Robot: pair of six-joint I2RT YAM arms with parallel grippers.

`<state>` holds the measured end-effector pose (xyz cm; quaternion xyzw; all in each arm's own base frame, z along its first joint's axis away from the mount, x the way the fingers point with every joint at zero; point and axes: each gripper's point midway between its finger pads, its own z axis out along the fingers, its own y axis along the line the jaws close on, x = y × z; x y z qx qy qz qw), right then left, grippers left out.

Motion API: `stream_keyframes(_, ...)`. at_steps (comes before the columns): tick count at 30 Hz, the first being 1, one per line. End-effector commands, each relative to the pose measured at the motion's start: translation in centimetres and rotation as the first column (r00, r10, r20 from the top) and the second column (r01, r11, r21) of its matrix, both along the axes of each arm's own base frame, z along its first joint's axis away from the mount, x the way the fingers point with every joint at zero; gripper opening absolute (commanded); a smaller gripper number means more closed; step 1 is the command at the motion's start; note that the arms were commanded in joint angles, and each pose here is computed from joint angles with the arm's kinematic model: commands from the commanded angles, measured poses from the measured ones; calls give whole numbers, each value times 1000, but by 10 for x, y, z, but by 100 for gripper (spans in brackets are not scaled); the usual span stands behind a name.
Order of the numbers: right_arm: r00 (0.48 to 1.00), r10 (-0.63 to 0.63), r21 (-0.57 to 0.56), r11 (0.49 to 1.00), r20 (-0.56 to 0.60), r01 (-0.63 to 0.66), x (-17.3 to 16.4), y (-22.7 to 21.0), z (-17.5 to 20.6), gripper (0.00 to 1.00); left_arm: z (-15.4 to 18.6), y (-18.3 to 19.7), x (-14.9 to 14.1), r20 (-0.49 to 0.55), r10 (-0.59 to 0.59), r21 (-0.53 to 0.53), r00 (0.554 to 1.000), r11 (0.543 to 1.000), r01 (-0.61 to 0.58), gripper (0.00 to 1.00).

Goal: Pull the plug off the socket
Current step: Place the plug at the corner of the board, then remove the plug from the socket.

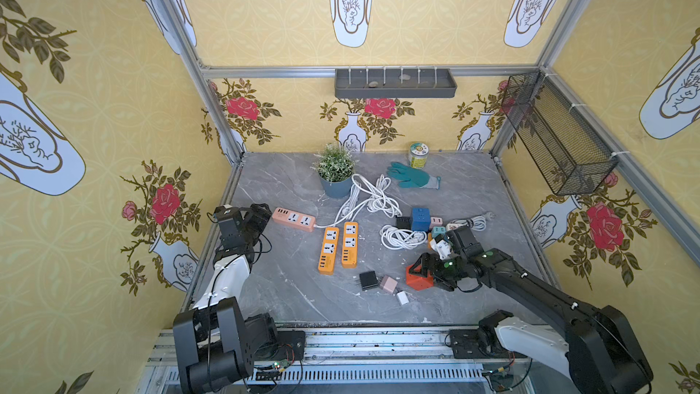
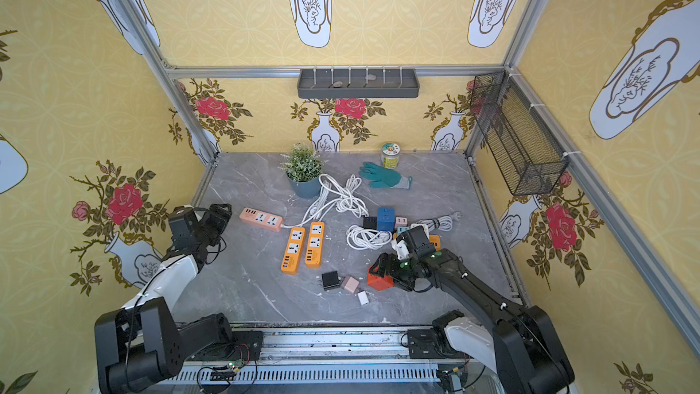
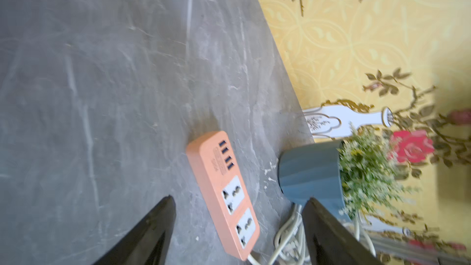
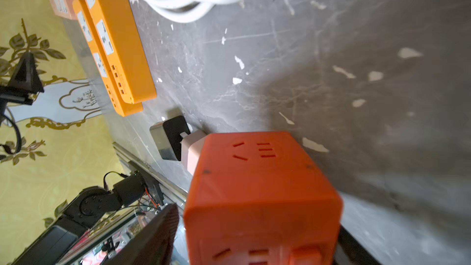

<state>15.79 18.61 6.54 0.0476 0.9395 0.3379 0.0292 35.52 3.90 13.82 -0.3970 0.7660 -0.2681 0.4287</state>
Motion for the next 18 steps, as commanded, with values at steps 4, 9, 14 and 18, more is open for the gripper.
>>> stream_keyframes(4, 988, -138, -146, 978, 74, 147, 10, -35, 18, 95, 34, -104, 3, 108, -408, 77, 906, 912, 402, 82)
stream_keyframes(9, 928, -199, -173, 949, 316, 263, 39, -60, 71, 95, 48, -201, -10, 155, -625, 150, 765, 781, 607, 82)
stream_keyframes(14, 786, -356, -18, 906, 504, 422, 75, -79, 128, 98, 38, -288, -37, 138, -789, 222, 599, 614, 757, 82)
stream_keyframes(18, 786, -356, 150, 933, 505, 326, 101, -55, 147, 98, 28, -306, -36, 140, -805, 188, 577, 593, 783, 83)
